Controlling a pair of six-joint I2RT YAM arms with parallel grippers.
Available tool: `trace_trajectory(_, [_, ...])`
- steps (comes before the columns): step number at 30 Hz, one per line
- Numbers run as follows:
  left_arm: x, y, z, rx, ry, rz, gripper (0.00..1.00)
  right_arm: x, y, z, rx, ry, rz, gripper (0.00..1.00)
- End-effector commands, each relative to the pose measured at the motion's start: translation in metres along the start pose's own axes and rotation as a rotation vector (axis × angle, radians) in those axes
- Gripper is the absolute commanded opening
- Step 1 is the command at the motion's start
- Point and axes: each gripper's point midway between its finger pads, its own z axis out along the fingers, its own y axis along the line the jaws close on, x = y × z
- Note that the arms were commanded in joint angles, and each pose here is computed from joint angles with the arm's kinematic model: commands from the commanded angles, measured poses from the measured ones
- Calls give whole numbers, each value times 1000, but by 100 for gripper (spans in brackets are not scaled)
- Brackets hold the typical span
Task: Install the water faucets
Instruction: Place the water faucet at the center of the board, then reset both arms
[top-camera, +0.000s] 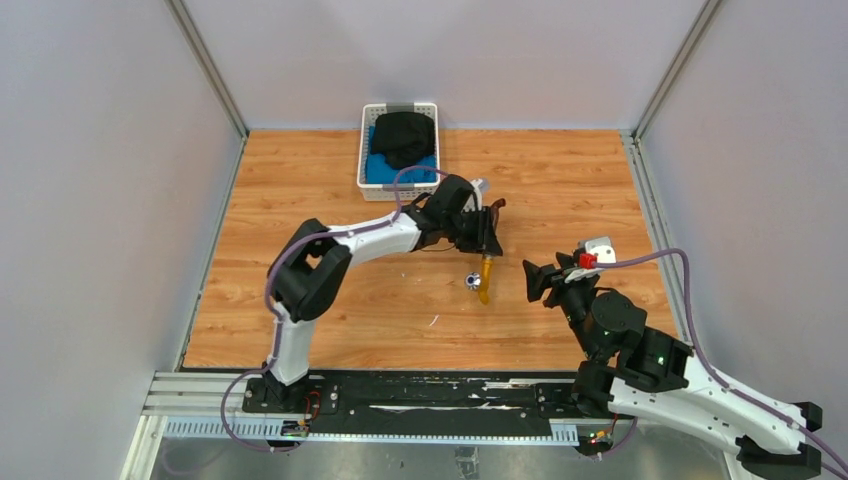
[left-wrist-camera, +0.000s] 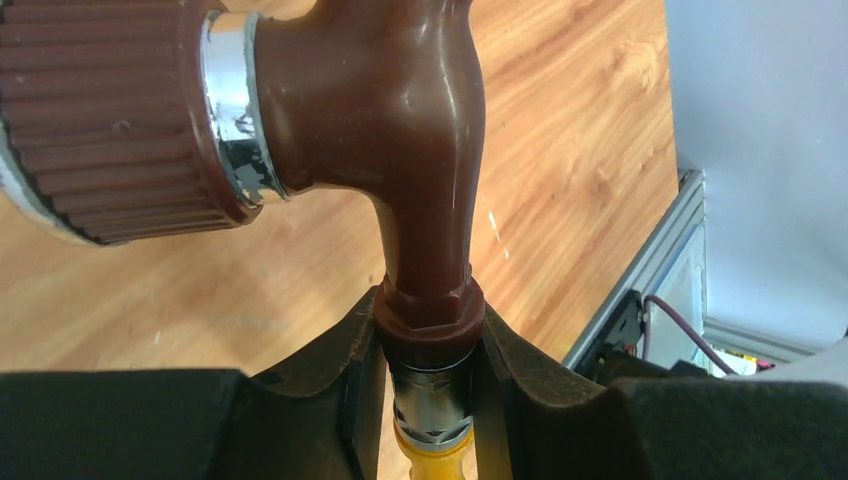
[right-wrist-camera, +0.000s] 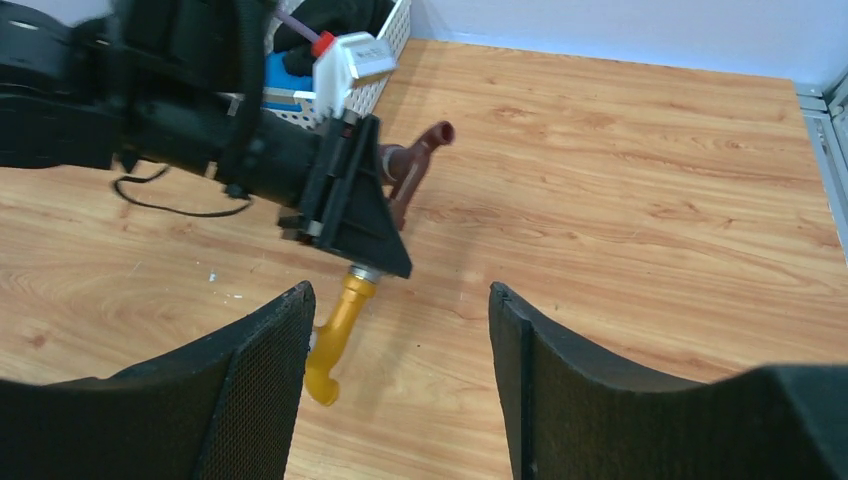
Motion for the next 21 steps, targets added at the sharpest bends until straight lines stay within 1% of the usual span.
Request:
trace_trajectory(1, [-5, -9, 31, 74, 74, 41, 0, 1, -14, -8, 35, 17, 24, 63])
trace_trajectory(3, [-7, -2, 44, 47, 96, 46, 0, 1, -16, -10, 38, 21, 35, 63])
trace_trajectory(4, [-8, 2, 48, 26, 108, 56, 5, 1, -17, -11, 40, 22, 41, 63])
trace_trajectory(6, [-9, 7, 53, -8, 123, 71, 22, 1, -19, -13, 42, 23, 48, 63])
trace_trajectory(7, [-11, 8, 54, -17, 126, 81, 28, 0, -20, -13, 43, 22, 51, 63])
trace_trajectory(10, [-17, 11, 53, -51, 119, 107, 52, -3, -21, -15, 42, 16, 60, 63])
trace_trajectory(13, [-24, 10, 49, -75, 117, 135, 70, -6, -22, -17, 40, 14, 66, 63])
trace_trajectory(15, [-30, 8, 45, -89, 107, 155, 77, -7, -23, -17, 44, 16, 66, 63])
trace_trajectory(16, [-34, 7, 41, -105, 97, 167, 84, -6, -23, -17, 47, 21, 61, 63])
trace_trajectory(19, [-47, -1, 21, -136, 58, 210, 86, -6, -30, -18, 89, 39, 43, 66])
trace_trajectory(20, [-51, -3, 12, -156, 41, 234, 87, -6, -34, -18, 119, 47, 40, 68])
trace_trajectory(21, [-54, -4, 1, -178, 28, 249, 87, -8, -37, -18, 146, 53, 43, 74])
